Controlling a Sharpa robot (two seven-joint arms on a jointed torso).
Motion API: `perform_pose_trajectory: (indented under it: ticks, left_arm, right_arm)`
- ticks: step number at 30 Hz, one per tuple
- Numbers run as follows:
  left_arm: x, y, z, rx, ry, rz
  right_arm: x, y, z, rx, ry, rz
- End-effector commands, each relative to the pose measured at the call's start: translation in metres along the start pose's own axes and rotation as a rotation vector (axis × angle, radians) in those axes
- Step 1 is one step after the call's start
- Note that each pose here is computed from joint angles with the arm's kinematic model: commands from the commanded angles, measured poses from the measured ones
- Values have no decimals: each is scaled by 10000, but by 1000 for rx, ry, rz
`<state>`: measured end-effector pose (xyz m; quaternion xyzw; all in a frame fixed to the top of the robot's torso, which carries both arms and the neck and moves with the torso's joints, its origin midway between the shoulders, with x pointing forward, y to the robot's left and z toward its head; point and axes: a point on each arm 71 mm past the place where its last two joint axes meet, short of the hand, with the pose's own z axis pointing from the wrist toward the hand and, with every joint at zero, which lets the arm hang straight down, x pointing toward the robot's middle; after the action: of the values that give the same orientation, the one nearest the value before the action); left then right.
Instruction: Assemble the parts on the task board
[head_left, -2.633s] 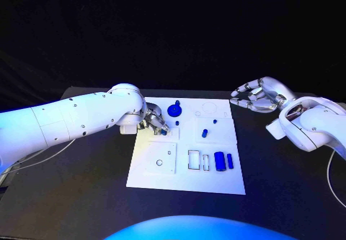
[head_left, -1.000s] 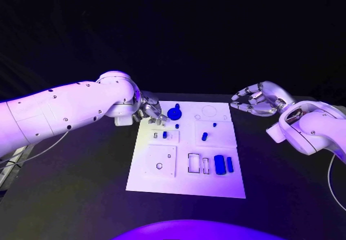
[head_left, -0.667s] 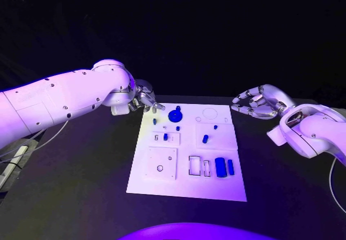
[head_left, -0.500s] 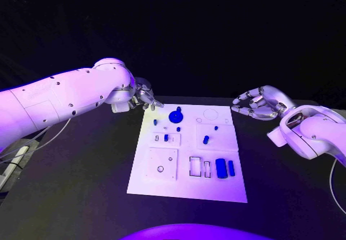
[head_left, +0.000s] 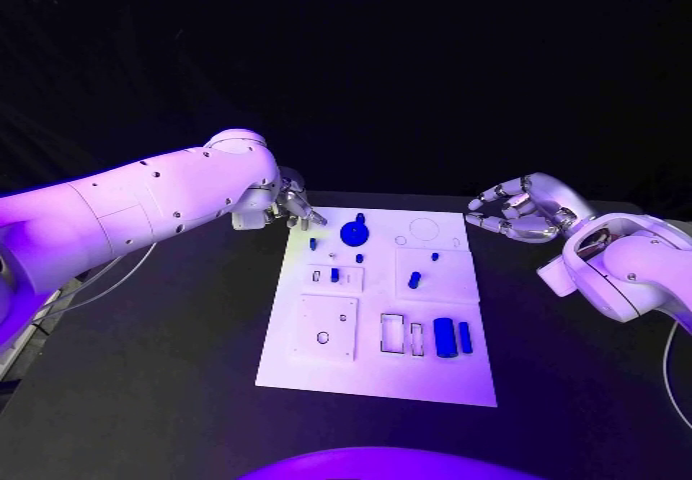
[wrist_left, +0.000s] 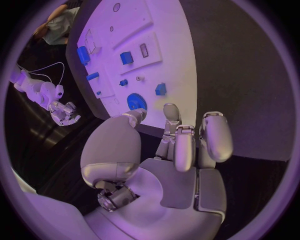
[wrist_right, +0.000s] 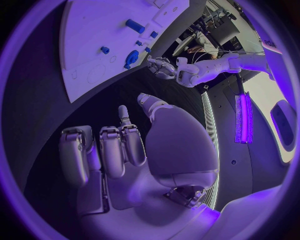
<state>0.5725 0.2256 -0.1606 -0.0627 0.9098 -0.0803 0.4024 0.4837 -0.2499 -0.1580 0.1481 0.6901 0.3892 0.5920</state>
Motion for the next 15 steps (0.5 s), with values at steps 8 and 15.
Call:
perform_pose_trajectory:
  ticks: [8, 15]
  left_arm:
    - [130, -27, 87, 0, 78, 30]
    - [160, -34, 103, 1, 93, 28]
  right_arm:
    - [21, 12, 2, -12, 15, -2]
    - [22, 12, 4, -12, 15, -2]
